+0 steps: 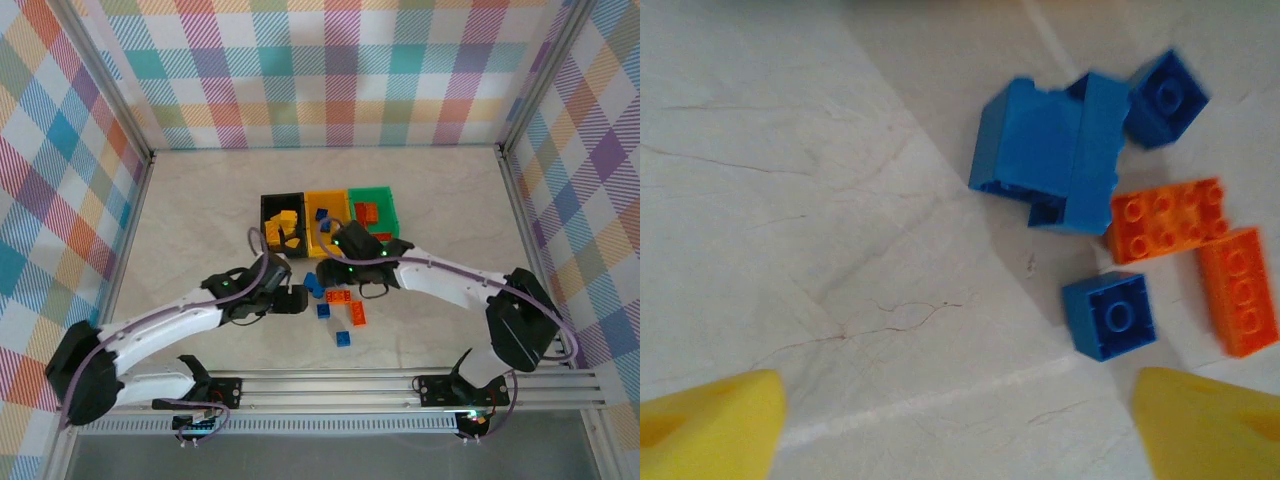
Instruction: Sort the legos into containers by color
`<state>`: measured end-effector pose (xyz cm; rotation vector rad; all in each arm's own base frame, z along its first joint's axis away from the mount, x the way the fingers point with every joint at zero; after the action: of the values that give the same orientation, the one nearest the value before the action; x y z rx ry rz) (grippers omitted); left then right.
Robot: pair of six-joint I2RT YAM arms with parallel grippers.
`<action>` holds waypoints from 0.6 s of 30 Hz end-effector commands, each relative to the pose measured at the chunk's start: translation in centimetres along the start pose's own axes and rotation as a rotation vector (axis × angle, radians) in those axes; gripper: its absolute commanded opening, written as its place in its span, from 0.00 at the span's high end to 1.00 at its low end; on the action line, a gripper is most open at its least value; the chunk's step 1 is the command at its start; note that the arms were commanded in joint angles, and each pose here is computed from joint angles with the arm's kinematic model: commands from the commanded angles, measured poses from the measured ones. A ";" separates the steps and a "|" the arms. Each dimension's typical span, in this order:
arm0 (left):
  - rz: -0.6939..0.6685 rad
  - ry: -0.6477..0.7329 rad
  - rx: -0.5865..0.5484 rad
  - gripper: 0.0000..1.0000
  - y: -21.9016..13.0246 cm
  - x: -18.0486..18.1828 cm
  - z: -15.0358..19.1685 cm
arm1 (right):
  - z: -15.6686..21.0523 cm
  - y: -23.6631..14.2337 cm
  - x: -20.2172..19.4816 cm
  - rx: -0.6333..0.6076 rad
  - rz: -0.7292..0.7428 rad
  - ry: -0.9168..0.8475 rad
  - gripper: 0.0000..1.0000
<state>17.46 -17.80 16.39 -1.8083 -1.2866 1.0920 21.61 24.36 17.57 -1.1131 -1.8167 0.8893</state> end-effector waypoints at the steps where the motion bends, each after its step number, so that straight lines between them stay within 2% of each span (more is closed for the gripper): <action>1: 0.027 0.037 -0.042 0.20 0.7 -1.9 -1.8 | 1.1 -1.4 -1.2 -0.040 0.026 0.061 0.16; 4: 0.024 0.053 -0.032 0.22 1.2 -2.6 -2.5 | 2.4 -1.6 -2.3 -0.005 0.069 0.075 0.16; 10: -0.017 0.032 -0.058 0.07 0.1 -1.5 -2.0 | 6.0 -0.3 -4.1 0.129 0.111 0.109 0.17; 15: -0.048 -0.005 -0.084 0.00 -1.4 0.2 -0.7 | 7.9 0.5 -3.8 0.200 0.112 0.056 0.19; 18: -0.068 -0.019 -0.100 0.00 -1.9 1.1 0.0 | 8.3 1.2 -3.6 0.227 0.157 0.023 0.20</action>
<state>17.89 -17.56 18.53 -1.8836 -1.3776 1.0458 15.97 19.98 12.59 -1.1237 -1.6122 1.0850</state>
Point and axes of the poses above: each hand's point on the last joint's axis, 136 mm out from that joint toward the fingers, its own y axis out along the fingers, its own x axis along the line the jaws close on, z = x × y, the point moved 9 cm from there along -y, back along the fingers, and after that the axes turned 1 degree about y, right-handed, at the moved point
